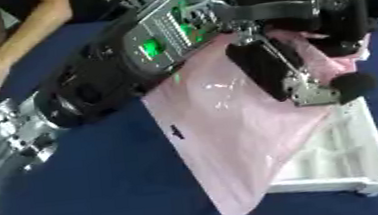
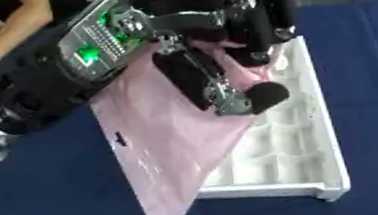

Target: Pick up objects on the table and place them in the box.

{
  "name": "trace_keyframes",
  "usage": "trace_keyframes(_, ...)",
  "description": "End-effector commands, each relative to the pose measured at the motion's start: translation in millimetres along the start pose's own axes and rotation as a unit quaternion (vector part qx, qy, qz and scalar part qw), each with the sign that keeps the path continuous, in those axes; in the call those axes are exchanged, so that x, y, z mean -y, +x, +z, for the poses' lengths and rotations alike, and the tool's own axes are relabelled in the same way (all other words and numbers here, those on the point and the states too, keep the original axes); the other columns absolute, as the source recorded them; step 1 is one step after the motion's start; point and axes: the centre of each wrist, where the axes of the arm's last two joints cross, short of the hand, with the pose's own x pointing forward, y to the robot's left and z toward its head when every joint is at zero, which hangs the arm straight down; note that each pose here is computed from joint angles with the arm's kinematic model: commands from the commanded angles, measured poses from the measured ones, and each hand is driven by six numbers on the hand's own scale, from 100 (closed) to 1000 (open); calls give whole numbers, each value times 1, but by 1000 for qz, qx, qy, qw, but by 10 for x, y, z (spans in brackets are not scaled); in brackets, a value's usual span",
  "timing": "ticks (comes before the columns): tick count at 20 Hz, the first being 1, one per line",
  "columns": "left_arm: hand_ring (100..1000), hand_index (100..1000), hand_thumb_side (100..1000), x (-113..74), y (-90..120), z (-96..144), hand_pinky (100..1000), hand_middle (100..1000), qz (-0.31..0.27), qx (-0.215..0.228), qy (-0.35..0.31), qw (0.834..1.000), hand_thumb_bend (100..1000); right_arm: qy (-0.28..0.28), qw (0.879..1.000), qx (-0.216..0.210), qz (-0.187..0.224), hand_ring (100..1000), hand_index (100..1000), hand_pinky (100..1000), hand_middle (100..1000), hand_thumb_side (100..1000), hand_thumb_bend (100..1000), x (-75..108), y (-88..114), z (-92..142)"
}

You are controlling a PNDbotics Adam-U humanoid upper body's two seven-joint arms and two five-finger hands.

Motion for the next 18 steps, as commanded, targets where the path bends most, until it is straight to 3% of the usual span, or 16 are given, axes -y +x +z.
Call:
trace_keyframes(1, 100, 133, 363, -67, 27, -17, 100, 100, -14, 0, -5, 1000, 100, -5, 1000, 12, 16, 656, 918, 582, 767, 795, 100, 101, 54, -22)
trace_keyframes(8, 100, 135, 394, -41, 29, -31, 100, 100, -11, -20, -15, 1000, 100, -3, 1000, 16, 14, 656, 918, 582, 767, 797, 100, 89, 62, -35)
trace_keyframes(15, 100, 137, 339, -70, 33, -78, 100, 100, -54, -61, -41, 996, 100, 6, 998, 57, 8, 654, 918, 579, 766, 809, 100, 79, 207, -202)
trace_keyframes(18, 100, 137, 358, -35, 34, -75, 100, 100, -68, -69, -49, 994, 100, 8, 998, 68, 6, 653, 918, 578, 765, 817, 100, 79, 245, -245)
